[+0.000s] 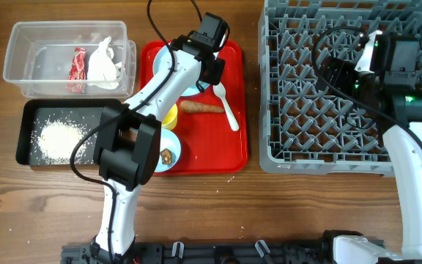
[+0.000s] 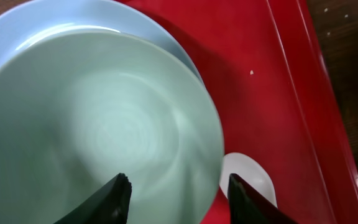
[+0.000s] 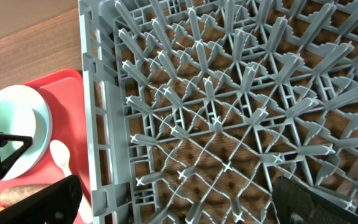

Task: Sort waste into correct bins and load items into the dishwasher rack
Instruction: 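Set the emptied green bowl onto the light-blue plate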

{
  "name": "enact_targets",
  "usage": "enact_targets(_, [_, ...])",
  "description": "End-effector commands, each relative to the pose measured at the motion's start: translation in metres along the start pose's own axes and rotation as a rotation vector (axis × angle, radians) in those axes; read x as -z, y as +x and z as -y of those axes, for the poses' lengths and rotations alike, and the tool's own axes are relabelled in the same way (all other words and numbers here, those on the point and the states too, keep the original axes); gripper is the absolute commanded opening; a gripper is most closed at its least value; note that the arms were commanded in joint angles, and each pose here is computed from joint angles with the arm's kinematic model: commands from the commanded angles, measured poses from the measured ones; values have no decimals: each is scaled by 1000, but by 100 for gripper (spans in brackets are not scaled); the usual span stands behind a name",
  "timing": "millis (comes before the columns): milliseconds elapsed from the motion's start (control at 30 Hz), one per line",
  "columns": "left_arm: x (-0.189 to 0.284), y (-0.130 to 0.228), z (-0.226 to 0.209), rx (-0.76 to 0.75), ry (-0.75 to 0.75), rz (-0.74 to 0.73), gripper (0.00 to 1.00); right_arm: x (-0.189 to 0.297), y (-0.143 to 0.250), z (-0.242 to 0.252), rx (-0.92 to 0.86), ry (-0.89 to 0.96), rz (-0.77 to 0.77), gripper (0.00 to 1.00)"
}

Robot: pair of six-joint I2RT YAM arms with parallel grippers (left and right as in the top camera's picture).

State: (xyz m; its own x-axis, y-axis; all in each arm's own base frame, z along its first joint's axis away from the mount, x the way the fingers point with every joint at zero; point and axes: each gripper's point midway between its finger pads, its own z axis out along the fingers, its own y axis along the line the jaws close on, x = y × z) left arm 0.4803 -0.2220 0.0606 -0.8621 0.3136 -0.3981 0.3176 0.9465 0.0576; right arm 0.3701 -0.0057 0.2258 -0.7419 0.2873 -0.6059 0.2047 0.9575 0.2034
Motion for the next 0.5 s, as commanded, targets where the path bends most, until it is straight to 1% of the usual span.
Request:
enact_targets(0, [33,-6,-6,63,4,-2,65,0,-4,-3,-1,-15,3,100])
enact_targets(33, [57,-8,-12,104,0,-9,66,0,-5,-3,-1,-16,6,100])
enact_targets(67, [103,-6,-19,195,8,-21,68,0,-6,-4,-1,-17,9,100])
enact_targets(100, [116,-1,-18,200,23,-34,68,0,-6,-4,-1,-18,11,100])
enact_targets(133, [133,11,-15,211,50,-72,68,0,-7,-4,0,-19,16,100])
enact_targets(167, [144,27,-16,243,44,-122,68,0,-8,-4,-1,-20,20,100])
enact_targets(267, [157,87,-13,258,41,-370,65,0,-12,-5,1,-24,33,100])
enact_targets(300, [156,102,-13,254,29,-433,62,0,-13,-6,1,-25,39,100])
enact_targets(467, [134,157,-4,260,-24,-615,61,-4,-13,-5,0,-23,31,100])
